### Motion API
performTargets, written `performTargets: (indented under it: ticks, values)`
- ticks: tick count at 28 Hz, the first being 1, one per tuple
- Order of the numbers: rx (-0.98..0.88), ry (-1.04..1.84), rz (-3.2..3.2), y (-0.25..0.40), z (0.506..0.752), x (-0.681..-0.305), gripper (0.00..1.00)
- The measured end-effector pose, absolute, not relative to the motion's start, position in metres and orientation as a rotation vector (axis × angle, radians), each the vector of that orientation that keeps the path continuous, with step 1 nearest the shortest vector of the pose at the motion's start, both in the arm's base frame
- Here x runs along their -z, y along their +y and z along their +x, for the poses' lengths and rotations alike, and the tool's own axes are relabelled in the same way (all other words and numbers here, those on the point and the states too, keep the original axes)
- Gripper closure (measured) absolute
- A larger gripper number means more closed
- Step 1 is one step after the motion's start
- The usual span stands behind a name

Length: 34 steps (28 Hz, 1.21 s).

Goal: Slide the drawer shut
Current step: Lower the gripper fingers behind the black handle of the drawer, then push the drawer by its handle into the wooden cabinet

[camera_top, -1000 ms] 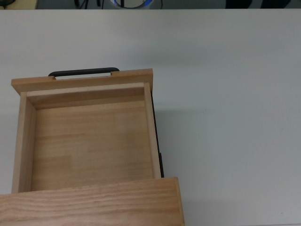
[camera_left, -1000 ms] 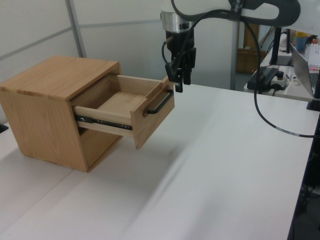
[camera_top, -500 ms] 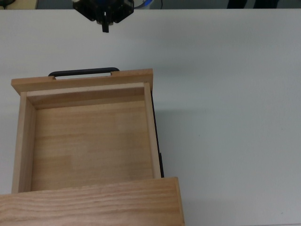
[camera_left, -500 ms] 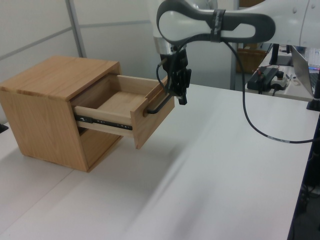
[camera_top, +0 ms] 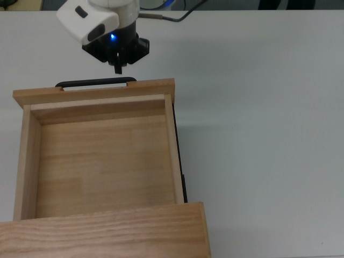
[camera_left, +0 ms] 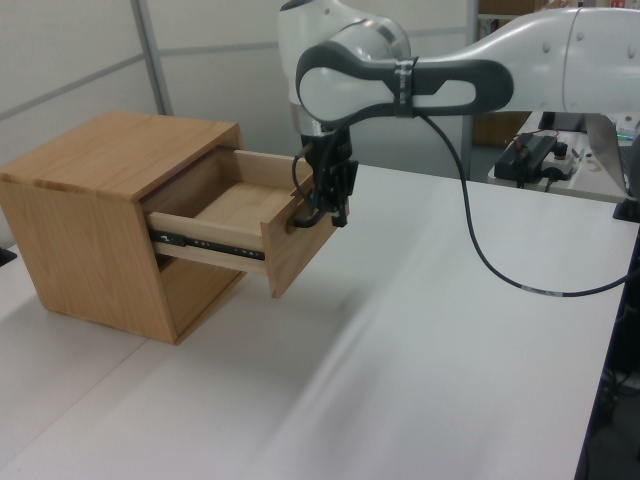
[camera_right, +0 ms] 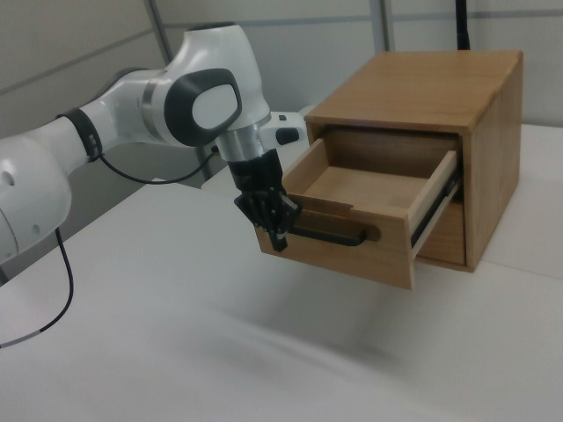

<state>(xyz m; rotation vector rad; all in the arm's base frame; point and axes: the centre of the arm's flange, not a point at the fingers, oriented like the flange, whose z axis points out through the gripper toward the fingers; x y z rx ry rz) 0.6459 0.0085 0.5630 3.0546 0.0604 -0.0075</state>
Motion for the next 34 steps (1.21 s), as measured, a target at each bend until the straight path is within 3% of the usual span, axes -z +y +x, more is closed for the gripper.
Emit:
performTargets:
  ticks: [12,24,34]
  values:
    - [-0.328,0.070,3.051,0.008,0.682,-0.558,0.99]
    - [-0.889,0.084,2.975,0.011,0.737,-0.530,0.99]
    - [-1.284,0.093,2.850,0.013,0.765,-0.494,0.99]
